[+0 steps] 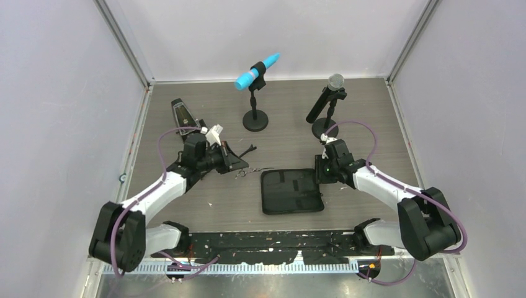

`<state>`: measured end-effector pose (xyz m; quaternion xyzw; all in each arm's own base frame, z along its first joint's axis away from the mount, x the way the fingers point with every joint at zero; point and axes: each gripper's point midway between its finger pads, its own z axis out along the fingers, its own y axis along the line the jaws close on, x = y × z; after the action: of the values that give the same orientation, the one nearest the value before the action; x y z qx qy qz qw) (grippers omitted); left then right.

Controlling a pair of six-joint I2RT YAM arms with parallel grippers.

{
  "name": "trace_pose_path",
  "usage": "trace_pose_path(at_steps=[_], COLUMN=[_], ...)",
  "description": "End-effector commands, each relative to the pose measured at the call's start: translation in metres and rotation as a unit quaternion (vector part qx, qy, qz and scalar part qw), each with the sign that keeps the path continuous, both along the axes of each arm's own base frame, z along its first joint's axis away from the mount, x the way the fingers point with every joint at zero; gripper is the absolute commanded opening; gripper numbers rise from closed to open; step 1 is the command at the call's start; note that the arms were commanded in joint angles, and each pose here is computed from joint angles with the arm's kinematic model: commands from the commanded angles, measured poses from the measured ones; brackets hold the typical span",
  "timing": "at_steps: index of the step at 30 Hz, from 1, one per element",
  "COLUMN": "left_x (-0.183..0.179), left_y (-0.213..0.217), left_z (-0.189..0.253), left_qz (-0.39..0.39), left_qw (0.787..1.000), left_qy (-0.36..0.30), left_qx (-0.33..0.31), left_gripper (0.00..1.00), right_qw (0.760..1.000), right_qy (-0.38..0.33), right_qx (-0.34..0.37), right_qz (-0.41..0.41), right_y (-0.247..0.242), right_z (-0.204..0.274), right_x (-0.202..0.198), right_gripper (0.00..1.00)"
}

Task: Sort the hair-cutting tools
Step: Place the scissors in the hairdressing tool bag.

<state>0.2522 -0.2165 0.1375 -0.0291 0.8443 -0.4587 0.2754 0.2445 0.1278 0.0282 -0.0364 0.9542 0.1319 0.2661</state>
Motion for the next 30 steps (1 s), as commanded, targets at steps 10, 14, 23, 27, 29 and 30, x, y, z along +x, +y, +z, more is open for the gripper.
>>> trace_pose_path(at_steps=[10,14,23,27,29,30], left_x=[0.015,0.01,-0.003,-0.005,-0.006,-0.007], left_y=[-0.019,-0.021,-0.016,-0.013,-0.013,-0.013], left_z=[-0.02,-0.032,-0.043,-0.043,-0.042,-0.041], left_qz=[-0.024,-0.03,-0.005,0.004,0.004,0.006], left_qw=[0.999,0.998,0.996,0.996,0.996,0.995], left_qy=[0.022,0.049,0.07,0.072,0.074,0.075], left_qx=[-0.022,-0.03,-0.052,-0.054,-0.058,-0.061], left_gripper=[0.0,0.0,0.0,0.0,0.0,0.0], right_qw=[0.999,0.999,0.999,0.998,0.998,0.998], right_qy=[-0.006,-0.009,-0.012,-0.013,-0.014,-0.015], right_qx=[0.035,0.038,0.04,0.042,0.043,0.044], right_qz=[0.029,0.032,0.034,0.035,0.035,0.035], right_y=[0.017,0.019,0.019,0.02,0.02,0.02], right_z=[0.001,0.001,0.001,0.001,0.001,0.002], right_x=[0.008,0.008,0.008,0.007,0.007,0.007], right_gripper=[0.1,0.08,0.07,0.07,0.07,0.07])
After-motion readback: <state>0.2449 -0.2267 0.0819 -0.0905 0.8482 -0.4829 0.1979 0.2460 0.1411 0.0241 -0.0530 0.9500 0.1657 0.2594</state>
